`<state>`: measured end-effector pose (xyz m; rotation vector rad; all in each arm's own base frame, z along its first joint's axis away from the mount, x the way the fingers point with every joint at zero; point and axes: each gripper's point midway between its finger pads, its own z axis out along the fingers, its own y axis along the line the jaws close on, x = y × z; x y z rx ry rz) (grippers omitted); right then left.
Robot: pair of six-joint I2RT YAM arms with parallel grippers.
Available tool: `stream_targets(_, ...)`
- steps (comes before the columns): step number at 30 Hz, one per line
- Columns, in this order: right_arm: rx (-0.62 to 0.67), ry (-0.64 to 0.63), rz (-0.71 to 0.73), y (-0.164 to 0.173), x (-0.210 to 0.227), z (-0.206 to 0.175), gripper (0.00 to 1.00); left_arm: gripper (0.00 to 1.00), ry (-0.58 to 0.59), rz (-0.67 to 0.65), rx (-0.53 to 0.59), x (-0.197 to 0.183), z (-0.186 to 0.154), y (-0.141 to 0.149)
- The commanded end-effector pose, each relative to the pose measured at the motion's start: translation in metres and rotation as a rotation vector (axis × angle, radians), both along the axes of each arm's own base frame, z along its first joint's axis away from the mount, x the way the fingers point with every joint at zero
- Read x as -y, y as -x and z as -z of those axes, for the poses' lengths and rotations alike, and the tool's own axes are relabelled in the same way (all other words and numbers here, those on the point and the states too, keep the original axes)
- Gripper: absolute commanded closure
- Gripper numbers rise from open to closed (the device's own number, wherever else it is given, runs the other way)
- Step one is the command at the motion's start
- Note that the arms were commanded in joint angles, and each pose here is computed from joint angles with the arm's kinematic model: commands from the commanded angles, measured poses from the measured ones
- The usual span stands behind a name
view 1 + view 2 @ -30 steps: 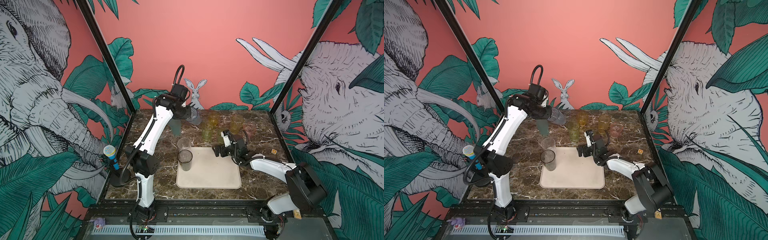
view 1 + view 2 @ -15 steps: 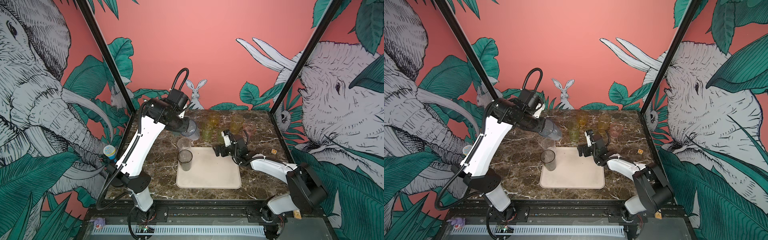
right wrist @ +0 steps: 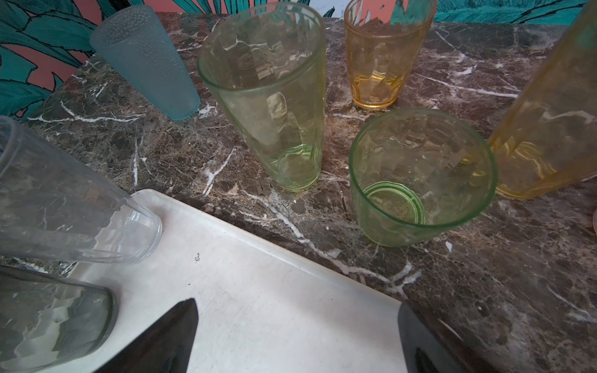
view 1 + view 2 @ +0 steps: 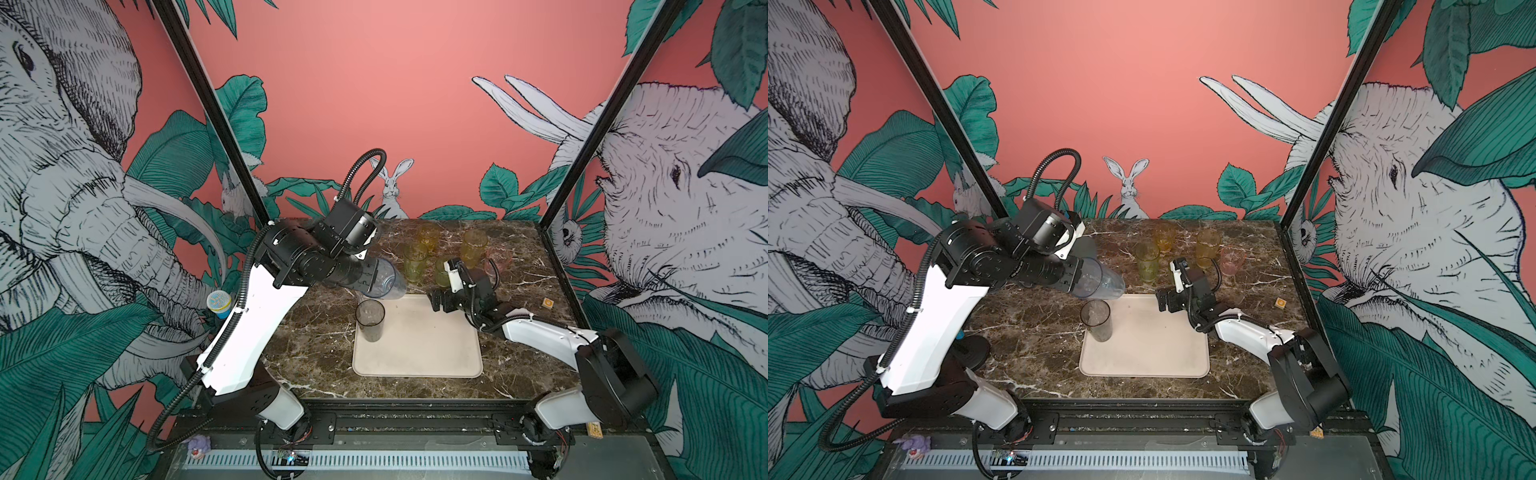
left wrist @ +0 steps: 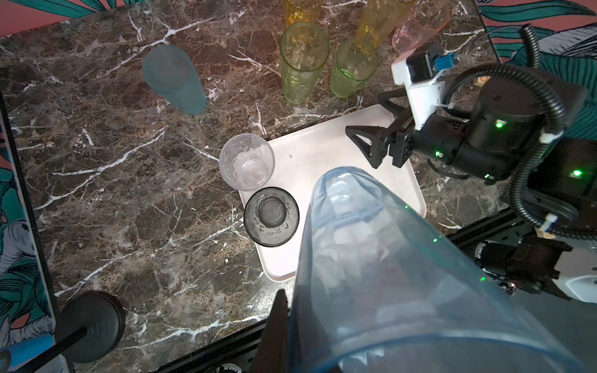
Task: Place the glasses into the tray
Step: Place the glass on the tray.
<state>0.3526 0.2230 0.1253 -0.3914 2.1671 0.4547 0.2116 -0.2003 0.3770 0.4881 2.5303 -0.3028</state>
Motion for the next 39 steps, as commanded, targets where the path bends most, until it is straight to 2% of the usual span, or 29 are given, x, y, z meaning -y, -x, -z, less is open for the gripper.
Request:
stream_targets(1, 0.05, -0.01, 0.009, -0.002, 0.001, -0.011, 0.01, 1.0, -0.102, -0.016, -0.108, -0.028, 0.016, 0.037)
stream_targets(10, 0.054, -0.006, 0.012, -0.003, 0.002, -0.01, 0.01, 1.0, -0.119, 0.008, -0.147, -0.027, 0.031, 0.061)
stream_targets(21, 0.05, -0.004, 0.012, -0.003, 0.001, -0.009, 0.01, 1.0, -0.15, -0.012, -0.242, -0.036, 0.074, 0.079)
stream_targets(29, 0.044, -0.002, 0.008, -0.004, 0.0, -0.007, 0.01, 1.0, -0.209, -0.044, -0.308, -0.041, 0.111, 0.085)
stream_targets(39, 0.043, -0.001, 0.008, -0.004, 0.0, -0.007, 0.01, 1.0, -0.284, -0.111, -0.337, -0.045, 0.15, 0.081)
